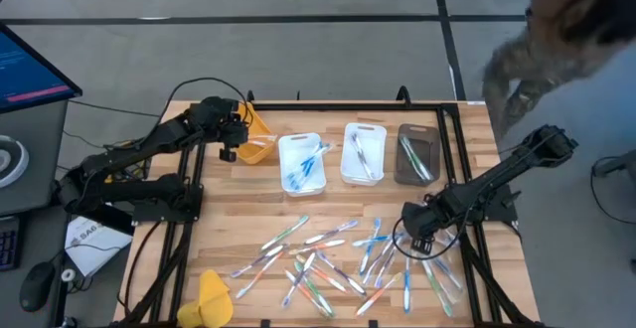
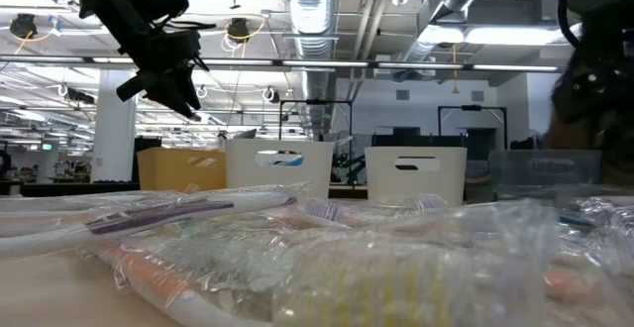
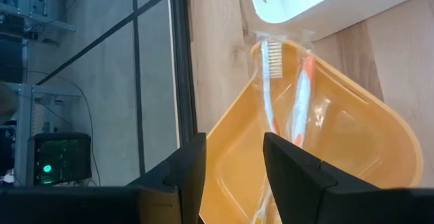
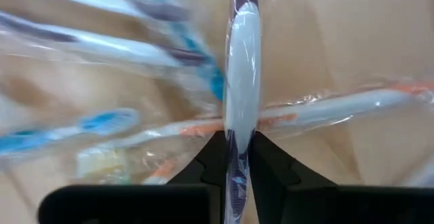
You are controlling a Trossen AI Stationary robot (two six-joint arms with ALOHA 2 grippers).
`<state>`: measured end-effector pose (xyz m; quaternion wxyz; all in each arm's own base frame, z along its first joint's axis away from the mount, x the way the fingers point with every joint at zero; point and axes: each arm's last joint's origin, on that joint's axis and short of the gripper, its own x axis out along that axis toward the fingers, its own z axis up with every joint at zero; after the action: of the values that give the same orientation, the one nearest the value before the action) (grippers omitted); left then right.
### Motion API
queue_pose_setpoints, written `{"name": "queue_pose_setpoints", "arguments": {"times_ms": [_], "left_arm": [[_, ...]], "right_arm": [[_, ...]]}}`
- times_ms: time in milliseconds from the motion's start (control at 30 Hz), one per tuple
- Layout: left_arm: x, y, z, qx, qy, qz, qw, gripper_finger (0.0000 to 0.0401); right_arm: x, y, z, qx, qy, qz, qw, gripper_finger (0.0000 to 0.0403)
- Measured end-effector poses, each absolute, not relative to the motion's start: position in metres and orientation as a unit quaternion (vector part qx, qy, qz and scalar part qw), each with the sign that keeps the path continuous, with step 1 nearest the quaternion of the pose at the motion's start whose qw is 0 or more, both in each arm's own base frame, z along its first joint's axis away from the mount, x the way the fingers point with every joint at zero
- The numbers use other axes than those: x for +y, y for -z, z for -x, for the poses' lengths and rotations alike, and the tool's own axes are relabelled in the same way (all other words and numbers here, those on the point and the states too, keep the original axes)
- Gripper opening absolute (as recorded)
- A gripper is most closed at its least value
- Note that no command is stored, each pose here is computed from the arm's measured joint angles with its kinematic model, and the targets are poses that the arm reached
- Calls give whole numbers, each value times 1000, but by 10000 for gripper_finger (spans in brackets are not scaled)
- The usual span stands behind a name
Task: Pick & Place Toothbrushes
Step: Put the purple toothbrush into the right white bin
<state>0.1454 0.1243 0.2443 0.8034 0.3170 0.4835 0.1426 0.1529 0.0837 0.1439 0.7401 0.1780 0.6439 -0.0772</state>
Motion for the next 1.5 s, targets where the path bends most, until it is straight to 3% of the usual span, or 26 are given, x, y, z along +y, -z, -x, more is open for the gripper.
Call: {"name": "queue_pose_setpoints", "arguments": {"times_ms": [433,667,767,967,1267,1500], "left_arm": [[125,-245,-146,481,-145,-318,804,141],[125,-245,-146,480,-146,-319,804,141],[125,-245,-146,479,-146,-319,804,141],[125,-245,-146,479,-147,-320,804,141],[125,-245,-146,474,-160,-299,812,141],[125,-246,-147,472,-160,-300,813,141]], "right_arm": [[85,-175,-182,584,-6,-117,803,45],[75,-207,-207,517,-26,-24,855,41],[63,-220,-218,483,8,4,876,44],[18,-246,-237,411,178,-23,894,42],[-45,-290,-254,340,239,-104,904,43],[-75,-259,-277,384,228,-149,882,43]]}}
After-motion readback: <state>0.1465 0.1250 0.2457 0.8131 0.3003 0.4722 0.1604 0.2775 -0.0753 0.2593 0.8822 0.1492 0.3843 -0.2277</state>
